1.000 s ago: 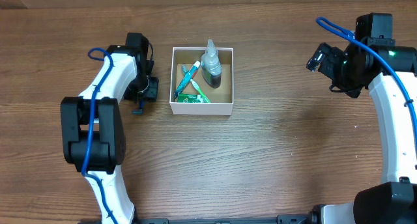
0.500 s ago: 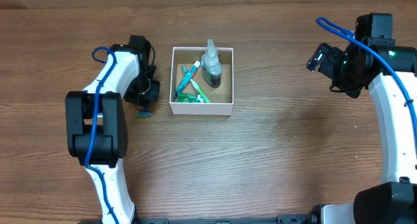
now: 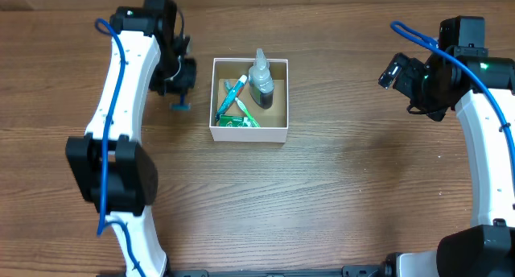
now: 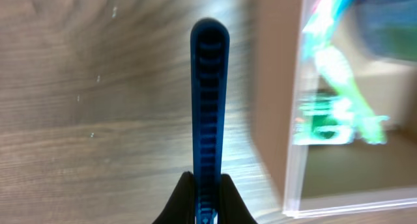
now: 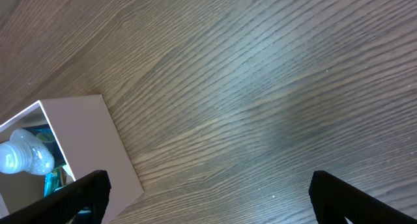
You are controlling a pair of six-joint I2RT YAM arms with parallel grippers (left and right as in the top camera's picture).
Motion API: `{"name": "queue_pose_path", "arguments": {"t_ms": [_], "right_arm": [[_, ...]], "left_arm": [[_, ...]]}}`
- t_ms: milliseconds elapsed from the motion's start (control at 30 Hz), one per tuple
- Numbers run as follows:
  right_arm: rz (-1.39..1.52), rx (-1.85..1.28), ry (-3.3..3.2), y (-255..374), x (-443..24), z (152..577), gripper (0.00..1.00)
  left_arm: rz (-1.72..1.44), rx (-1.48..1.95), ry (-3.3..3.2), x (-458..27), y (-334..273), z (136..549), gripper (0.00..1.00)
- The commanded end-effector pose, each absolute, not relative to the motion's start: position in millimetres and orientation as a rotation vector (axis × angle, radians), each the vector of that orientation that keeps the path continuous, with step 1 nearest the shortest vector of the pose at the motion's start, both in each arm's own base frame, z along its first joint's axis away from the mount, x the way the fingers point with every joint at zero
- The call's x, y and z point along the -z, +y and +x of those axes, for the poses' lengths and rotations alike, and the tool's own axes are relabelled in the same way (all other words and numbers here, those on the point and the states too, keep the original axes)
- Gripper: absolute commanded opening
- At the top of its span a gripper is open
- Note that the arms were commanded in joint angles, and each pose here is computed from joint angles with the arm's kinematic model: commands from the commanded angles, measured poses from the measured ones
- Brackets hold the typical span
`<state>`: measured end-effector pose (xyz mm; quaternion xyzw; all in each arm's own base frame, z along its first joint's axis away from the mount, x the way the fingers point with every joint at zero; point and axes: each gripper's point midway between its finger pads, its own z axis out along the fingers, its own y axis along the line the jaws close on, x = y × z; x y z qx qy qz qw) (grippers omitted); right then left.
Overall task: Pack container
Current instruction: 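Carry the razor over the box and drop it inside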
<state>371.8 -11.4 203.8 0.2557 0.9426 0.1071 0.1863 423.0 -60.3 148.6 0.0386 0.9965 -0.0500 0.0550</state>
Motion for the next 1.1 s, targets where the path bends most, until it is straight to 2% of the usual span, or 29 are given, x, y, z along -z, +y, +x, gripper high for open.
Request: {"name": "queue_pose_path", "arguments": {"t_ms": [0, 133, 267, 333, 467, 500, 533, 567, 667, 800, 967, 1067], "right_arm": [[0.719, -0.305, 2.626, -12.5, -212.5, 374.3, 1.0], [0.719, -0.305, 2.626, -12.5, -212.5, 374.3, 1.0], [0.719, -0.305, 2.626, -12.5, -212.5, 374.3, 1.0], [0.719, -0.305, 2.626, -12.5, -212.5, 374.3, 1.0], [0.719, -0.305, 2.626, -12.5, -212.5, 374.3, 1.0], [0.719, -0.305, 2.626, -12.5, -212.5, 374.3, 1.0], [0.719, -0.305, 2.626, -12.5, -212.5, 374.3, 1.0], [0.719, -0.305, 2.626, -12.5, -212.5, 374.3, 1.0], [0.719, -0.305, 2.626, -12.5, -212.5, 374.3, 1.0], [0.719, -0.305, 2.626, -12.5, -212.5, 374.3, 1.0], [0.719, -0.305, 2.626, -12.5, -212.5, 374.3, 1.0], [0.719, -0.305, 2.626, -12.5, -212.5, 374.3, 1.0]], "left_arm": [[0.137, 0.296, 2.795, -212.1, -114.6, 434.5, 0.04], [0.105, 0.3, 2.742, -200.7, -147.5, 450.9, 0.04], [0.055, 0.284, 2.84, -146.5, -165.8, 449.0, 0.05], [0.04, 0.258, 2.907, -122.3, -167.8, 440.8, 0.13], [0.031, 0.196, 2.939, -118.2, -158.8, 433.4, 0.55], [0.036, 0.193, 2.936, -123.7, -156.4, 431.3, 0.7], [0.058, 0.192, 2.928, -133.9, -153.5, 427.9, 0.94], [0.084, 0.191, 2.92, -143.3, -151.5, 424.6, 1.0], [0.124, 0.073, 2.871, -188.9, -127.0, 405.3, 1.0], [0.095, -0.166, 2.757, -266.7, -76.5, 353.1, 1.0], [0.027, -0.059, 2.549, -350.4, -53.1, 277.9, 1.0], [0.002, 0.09, 2.376, -395.4, -43.9, 218.8, 1.0]]}}
